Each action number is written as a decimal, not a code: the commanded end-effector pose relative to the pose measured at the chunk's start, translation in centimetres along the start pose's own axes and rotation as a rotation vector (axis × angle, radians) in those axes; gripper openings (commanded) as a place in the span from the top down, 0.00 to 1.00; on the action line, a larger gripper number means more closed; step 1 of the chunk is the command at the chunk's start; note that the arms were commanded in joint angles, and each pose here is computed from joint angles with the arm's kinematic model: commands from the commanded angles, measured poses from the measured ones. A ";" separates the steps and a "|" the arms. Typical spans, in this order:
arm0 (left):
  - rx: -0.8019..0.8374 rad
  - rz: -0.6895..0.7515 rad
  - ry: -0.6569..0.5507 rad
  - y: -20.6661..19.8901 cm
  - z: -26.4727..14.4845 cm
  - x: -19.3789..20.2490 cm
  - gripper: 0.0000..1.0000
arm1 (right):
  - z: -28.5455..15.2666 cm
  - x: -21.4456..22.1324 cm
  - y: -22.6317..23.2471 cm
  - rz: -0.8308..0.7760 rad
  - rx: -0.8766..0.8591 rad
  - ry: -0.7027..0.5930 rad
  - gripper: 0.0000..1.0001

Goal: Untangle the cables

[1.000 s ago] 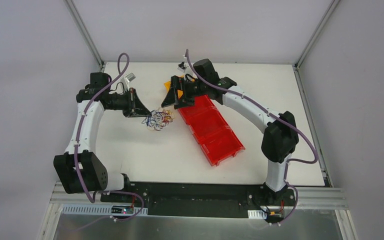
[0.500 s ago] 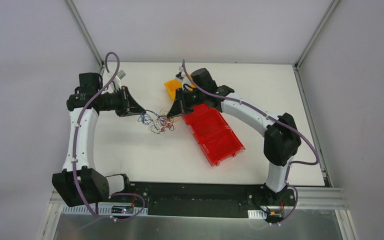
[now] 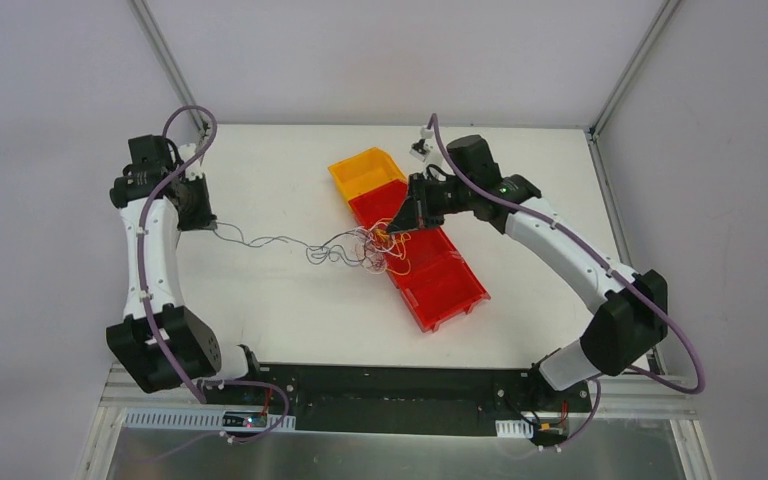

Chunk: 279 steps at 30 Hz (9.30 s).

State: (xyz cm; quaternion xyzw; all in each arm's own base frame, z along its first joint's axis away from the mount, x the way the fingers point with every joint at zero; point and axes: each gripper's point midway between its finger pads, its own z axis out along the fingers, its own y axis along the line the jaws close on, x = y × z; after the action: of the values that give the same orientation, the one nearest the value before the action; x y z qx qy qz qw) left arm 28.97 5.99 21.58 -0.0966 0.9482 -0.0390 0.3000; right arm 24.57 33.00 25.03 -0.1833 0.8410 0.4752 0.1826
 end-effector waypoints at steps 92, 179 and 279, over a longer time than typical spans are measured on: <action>0.497 0.195 -0.079 -0.7 -1.8 5.0 1.00 | -2.5 -7.5 9.2 0.052 -0.368 -0.063 1.00; 1.000 -0.757 -0.069 -15.6 -8.1 -6.2 1.00 | 13.3 -0.5 4.7 -0.937 0.376 -0.239 1.00; 1.179 0.077 -0.068 -22.3 -12.8 2.6 1.00 | 2.8 -6.6 10.2 -0.143 -0.230 -0.104 0.58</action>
State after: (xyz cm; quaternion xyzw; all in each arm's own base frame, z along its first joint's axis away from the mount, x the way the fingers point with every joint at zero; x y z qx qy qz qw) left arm 24.24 -15.55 32.47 0.0956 0.7761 -0.5263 0.3339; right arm 26.31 41.43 31.17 -0.2311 0.7814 0.5415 0.2068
